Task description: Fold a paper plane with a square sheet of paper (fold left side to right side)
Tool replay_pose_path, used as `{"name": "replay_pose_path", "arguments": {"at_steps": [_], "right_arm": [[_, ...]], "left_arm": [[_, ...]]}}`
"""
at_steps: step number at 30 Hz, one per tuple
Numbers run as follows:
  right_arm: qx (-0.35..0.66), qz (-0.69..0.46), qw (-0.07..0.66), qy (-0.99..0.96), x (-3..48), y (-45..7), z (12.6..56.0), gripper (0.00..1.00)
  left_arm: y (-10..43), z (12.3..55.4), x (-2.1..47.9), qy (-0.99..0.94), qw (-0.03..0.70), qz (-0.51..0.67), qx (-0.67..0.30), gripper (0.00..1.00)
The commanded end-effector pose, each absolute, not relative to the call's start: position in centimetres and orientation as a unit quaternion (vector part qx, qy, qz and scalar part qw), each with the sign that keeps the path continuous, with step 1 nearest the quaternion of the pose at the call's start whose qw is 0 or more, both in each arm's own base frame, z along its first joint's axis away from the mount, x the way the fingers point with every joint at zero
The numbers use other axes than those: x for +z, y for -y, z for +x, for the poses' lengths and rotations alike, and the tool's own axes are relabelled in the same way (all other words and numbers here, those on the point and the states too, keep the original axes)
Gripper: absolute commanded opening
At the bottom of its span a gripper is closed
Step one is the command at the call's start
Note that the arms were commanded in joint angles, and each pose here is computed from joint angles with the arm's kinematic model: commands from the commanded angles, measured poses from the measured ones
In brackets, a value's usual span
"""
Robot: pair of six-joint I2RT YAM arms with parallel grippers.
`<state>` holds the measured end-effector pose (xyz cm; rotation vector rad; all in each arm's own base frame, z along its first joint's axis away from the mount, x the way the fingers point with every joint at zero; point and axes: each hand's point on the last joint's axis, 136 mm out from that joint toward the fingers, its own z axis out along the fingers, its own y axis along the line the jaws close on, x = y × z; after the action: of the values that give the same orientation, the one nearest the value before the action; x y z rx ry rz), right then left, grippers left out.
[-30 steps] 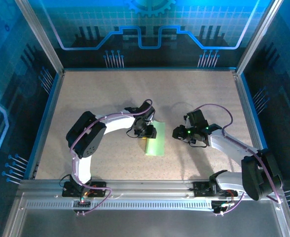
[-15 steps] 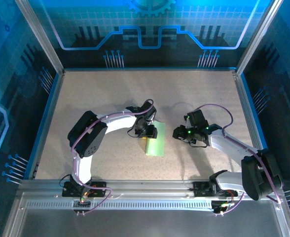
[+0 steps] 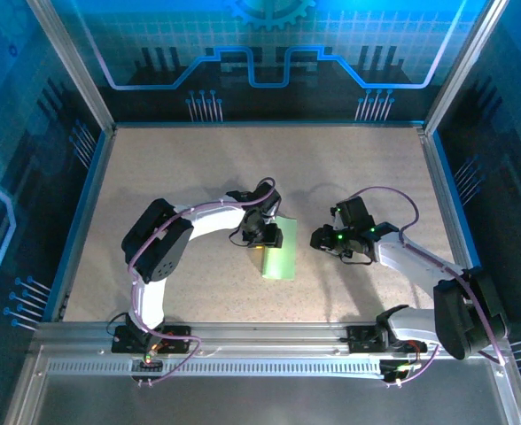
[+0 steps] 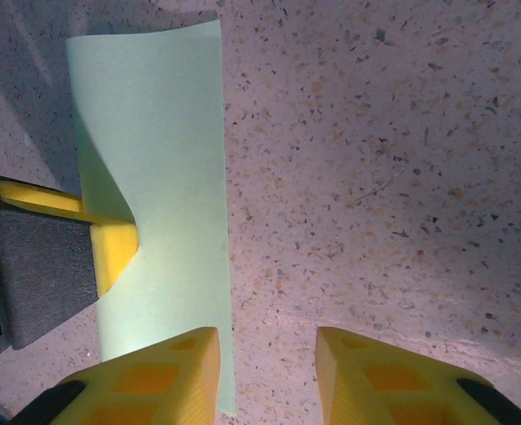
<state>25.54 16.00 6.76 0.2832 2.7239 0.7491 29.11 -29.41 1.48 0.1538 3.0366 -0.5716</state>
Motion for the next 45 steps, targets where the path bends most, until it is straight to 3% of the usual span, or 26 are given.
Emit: {"name": "replay_pose_path", "arguments": {"at_steps": [1, 31, 45], "right_arm": [[0.252, 0.101, 0.144, -0.952, 6.1, -15.3, 25.0, 0.35], [0.314, 0.060, 0.120, -0.940, 5.4, -20.7, 26.2, 0.31], [0.332, 0.030, 0.089, -0.939, 3.8, -24.5, 26.4, 0.01]], "left_arm": [[29.8, 27.0, -2.8, -0.985, -0.020, 0.053, -0.165, 0.45], [29.3, 26.8, -3.3, -0.986, -0.028, 0.046, -0.155, 0.45], [29.1, 26.8, -3.2, -0.987, -0.026, 0.049, -0.151, 0.45]]}}
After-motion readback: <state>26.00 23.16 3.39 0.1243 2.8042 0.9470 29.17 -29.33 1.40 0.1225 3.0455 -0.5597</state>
